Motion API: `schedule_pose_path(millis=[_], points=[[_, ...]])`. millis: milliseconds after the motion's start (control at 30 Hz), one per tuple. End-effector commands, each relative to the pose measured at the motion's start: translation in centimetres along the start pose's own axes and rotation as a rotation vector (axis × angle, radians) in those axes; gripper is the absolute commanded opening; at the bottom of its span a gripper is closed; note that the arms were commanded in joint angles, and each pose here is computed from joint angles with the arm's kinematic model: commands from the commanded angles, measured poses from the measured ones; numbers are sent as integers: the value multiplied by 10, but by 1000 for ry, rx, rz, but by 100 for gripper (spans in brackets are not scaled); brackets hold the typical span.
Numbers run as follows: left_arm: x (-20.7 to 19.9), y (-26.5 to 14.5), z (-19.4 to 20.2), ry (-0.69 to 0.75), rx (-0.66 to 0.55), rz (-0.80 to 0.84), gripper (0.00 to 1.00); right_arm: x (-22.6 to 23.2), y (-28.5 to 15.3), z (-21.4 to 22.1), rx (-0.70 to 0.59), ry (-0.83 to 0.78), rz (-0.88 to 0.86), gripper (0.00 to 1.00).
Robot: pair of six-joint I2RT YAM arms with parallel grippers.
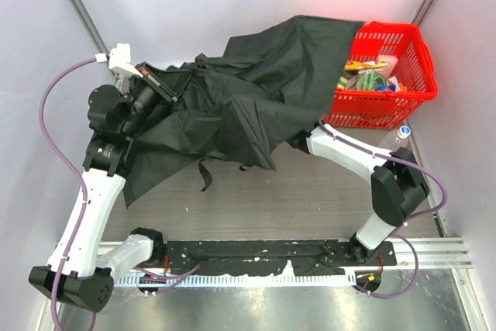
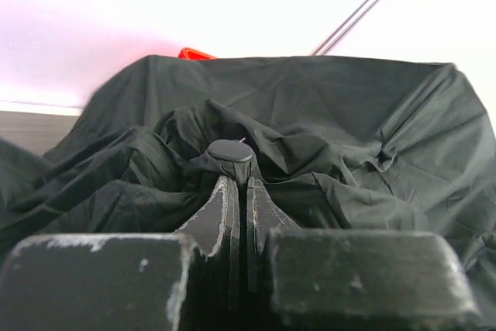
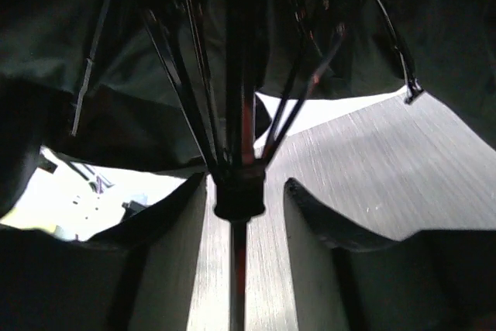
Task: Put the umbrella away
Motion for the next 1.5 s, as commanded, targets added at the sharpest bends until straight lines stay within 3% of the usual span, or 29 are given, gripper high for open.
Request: schedule_pose_path(millis=[0, 100, 200, 300, 333, 367, 433, 467, 500, 533, 600, 733, 867, 1133, 1467], points=[[-29, -13, -19, 1, -104, 99, 0, 26, -6, 5, -48, -10, 115, 61], [-30, -9, -21, -35, -100, 75, 0, 44, -9, 21, -28, -45, 97, 68], [-32, -9, -24, -40, -103, 85, 0, 50, -7, 36, 7, -60, 159, 64], [-30, -13, -24, -14, -98, 41, 0, 54, -22, 38, -67, -79, 297, 37], [-30, -16, -25, -9, -102, 23, 0, 53, -32, 52, -64, -80, 330, 14], [-30, -19, -24, -16, -101, 9, 0, 58, -36, 42, -148, -121, 317, 5], [-34, -24, -17, -83, -16, 28, 30, 60, -46, 51, -226, -210, 213, 1], [-35, -27, -12, -107, 36, 47, 56, 60, -45, 52, -245, -229, 139, 1], [-36, -32, -8, -126, 84, 41, 93, 57, -45, 43, -269, -218, 107, 1], [-37, -38, -4, -134, 125, 39, 99, 54, -43, 44, -256, -232, 32, 1], [-37, -52, 2, -123, 169, 8, 100, 49, -42, 37, -254, -248, -27, 1], [-33, -80, 2, -58, 101, -109, 100, 39, -44, 25, -268, -281, -114, 1], [-28, -78, 2, -53, 62, -130, 100, 34, -40, 14, -256, -257, -202, 1], [-44, -42, 1, 85, 178, 287, 100, 30, -34, 7, -203, -205, -207, 1], [-42, -6, 6, 50, 172, 424, 100, 33, -21, 10, -134, -186, -252, 1]])
Point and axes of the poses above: each gripper's point midway between its finger pads, its own y axis out along the fingers, its own x axis along the line the jaws close on, z = x × y, the point moved 10 cm from there along -y, back along the fingers, and after that the axes turned 1 degree about -y, right-handed, at the moved point
